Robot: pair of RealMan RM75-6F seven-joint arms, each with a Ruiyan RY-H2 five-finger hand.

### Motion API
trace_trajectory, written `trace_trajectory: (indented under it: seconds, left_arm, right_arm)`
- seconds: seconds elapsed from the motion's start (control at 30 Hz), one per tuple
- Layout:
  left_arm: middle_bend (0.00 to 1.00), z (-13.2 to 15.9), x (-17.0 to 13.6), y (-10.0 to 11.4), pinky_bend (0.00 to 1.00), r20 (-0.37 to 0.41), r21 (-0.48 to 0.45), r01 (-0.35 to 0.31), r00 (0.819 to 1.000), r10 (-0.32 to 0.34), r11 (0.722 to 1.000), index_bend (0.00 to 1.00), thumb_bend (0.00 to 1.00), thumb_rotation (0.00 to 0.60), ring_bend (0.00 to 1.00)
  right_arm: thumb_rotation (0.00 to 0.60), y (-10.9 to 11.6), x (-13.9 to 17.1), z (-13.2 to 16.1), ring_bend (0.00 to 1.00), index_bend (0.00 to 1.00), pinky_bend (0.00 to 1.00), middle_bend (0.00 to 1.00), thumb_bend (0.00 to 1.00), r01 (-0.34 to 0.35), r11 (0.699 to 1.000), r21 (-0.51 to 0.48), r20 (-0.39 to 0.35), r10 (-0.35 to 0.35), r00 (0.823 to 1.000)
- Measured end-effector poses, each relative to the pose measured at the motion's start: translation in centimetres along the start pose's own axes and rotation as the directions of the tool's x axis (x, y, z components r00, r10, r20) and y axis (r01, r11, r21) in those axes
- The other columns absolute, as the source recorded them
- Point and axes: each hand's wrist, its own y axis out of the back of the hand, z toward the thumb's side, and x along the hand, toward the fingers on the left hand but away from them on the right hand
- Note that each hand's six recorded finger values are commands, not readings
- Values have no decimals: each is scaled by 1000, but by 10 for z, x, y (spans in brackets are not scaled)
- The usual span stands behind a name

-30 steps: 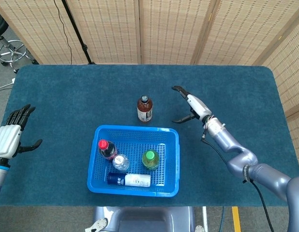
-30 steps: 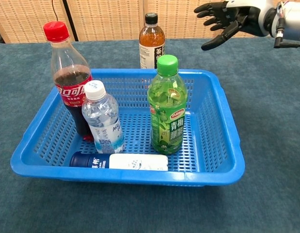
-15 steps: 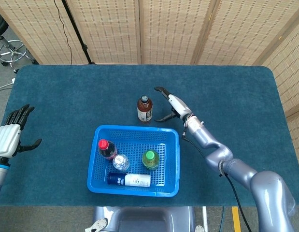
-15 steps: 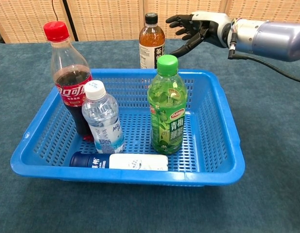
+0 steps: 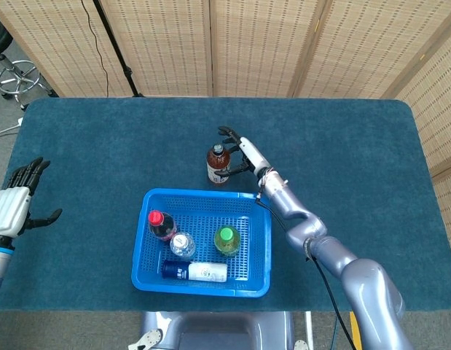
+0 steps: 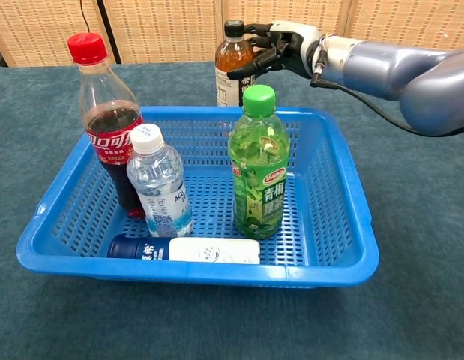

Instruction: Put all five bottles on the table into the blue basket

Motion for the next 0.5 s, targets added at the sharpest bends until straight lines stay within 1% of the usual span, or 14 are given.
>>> trace_trajectory:
  seconds: [0.03,0.1,0.17,0.23,0.33,0.5]
  left_arm:
    - [0,0,0,0,0,0,-1,0,1000,0,1000,0,238,600,0]
    - [0,0,0,1,0,0,-3,-1,1000,1,1000,0,238,600,0]
    - [0,-1,0,2,0,-2,-7,-4,1000,4,1000,0,238,600,0]
    - [0,-1,0,2,0,-1,-8,-4,1000,4,1000,0,238,600,0]
    - [0,0,1,1,0,5,-10,3,1000,-3,1000,0,238,600,0]
    - [0,2,1,0,0,15,-11,11,1000,-11,1000,0,239,600,0]
  right_arm:
    - [600,-1,-2,0,541,375,598,446,92,4,1000,0,3,-4,1000]
    - [600,-3,-5,-1,625,494,691,536,257,14,1000,4,5,-14,1000]
    - [600,-1,-5,1,662,535,745,568,352,26,999,19,-3,-26,1000]
    - [600,2,-5,4,673,537,768,573,372,42,998,36,-24,-41,999]
    - [600,8,-3,12,675,537,772,573,380,60,997,41,-61,-58,996]
    - [600,24,6,34,675,537,772,573,390,70,997,32,-148,-64,987]
